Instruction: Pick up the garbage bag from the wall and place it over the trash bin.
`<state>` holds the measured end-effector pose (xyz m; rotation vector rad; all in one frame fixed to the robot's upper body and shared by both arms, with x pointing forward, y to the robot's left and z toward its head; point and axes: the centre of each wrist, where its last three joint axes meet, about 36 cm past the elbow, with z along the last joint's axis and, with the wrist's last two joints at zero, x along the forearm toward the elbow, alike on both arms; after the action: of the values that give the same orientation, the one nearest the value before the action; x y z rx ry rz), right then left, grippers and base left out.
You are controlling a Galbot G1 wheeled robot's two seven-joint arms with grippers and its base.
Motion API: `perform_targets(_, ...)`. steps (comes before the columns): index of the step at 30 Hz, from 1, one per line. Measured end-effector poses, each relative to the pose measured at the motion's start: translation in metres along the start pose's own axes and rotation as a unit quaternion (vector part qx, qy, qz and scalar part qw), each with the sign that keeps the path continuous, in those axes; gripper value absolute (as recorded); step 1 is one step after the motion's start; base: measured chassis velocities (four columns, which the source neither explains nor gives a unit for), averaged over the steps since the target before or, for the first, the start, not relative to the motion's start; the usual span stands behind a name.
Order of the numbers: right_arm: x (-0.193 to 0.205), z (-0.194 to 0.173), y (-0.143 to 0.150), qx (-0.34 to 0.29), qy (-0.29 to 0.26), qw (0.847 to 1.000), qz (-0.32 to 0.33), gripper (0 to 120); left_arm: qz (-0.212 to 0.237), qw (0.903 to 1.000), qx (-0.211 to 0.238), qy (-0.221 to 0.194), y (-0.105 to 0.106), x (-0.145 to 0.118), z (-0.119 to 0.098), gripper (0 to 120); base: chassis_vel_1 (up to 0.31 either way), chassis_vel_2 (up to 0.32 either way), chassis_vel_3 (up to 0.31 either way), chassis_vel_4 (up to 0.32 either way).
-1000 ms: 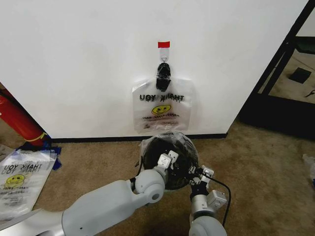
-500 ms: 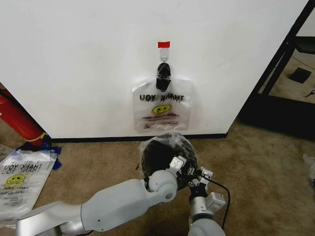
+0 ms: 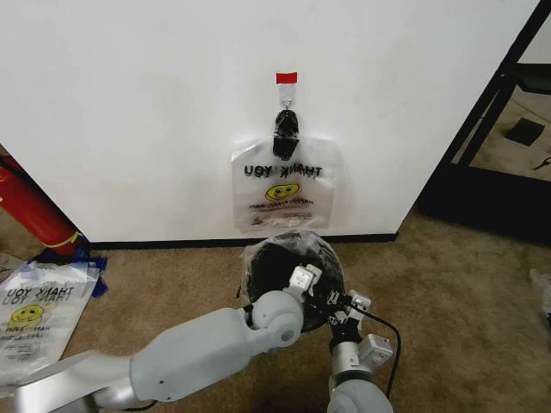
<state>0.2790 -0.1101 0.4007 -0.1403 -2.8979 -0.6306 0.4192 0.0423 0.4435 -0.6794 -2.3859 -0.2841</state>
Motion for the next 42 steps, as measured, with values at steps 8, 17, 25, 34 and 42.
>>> perform_targets(8, 0.003, 0.002, 0.001, -0.004, 0.007, 1.0, -0.002, 0, 0.014, 0.9975, 0.032, -0.061, 0.007, -0.007, 0.006, 0, 0.0, 0.0, 0.0, 0.0)
perform_targets(17, 0.008, 0.0, 0.001, -0.005, 0.009, 1.0, -0.001, 0, 0.058, 0.9919, 0.061, -0.095, -0.002, -0.018, 0.011, 0, 0.0, 0.0, 0.0, 0.0)
perform_targets(25, 0.0, -0.003, -0.001, -0.012, 0.011, 1.0, 0.01, 0, 0.034, 0.9951, 0.025, -0.089, 0.025, 0.014, 0.009, 0, 0.0, 0.0, 0.0, 0.0)
perform_targets(34, -0.02, -0.007, -0.005, -0.056, 0.048, 0.997, 0.025, 0, 0.069, 0.9907, 0.021, -0.115, 0.037, 0.072, 0.011, 0, 0.0, 0.0, 0.0, 0.0)
perform_targets(42, -0.029, -0.012, -0.007, -0.086, 0.101, 0.991, 0.028, 0, 0.087, 0.9783, 0.059, -0.178, 0.043, 0.114, 0.019, 0, 0.0, 0.0, 0.0, 0.0)
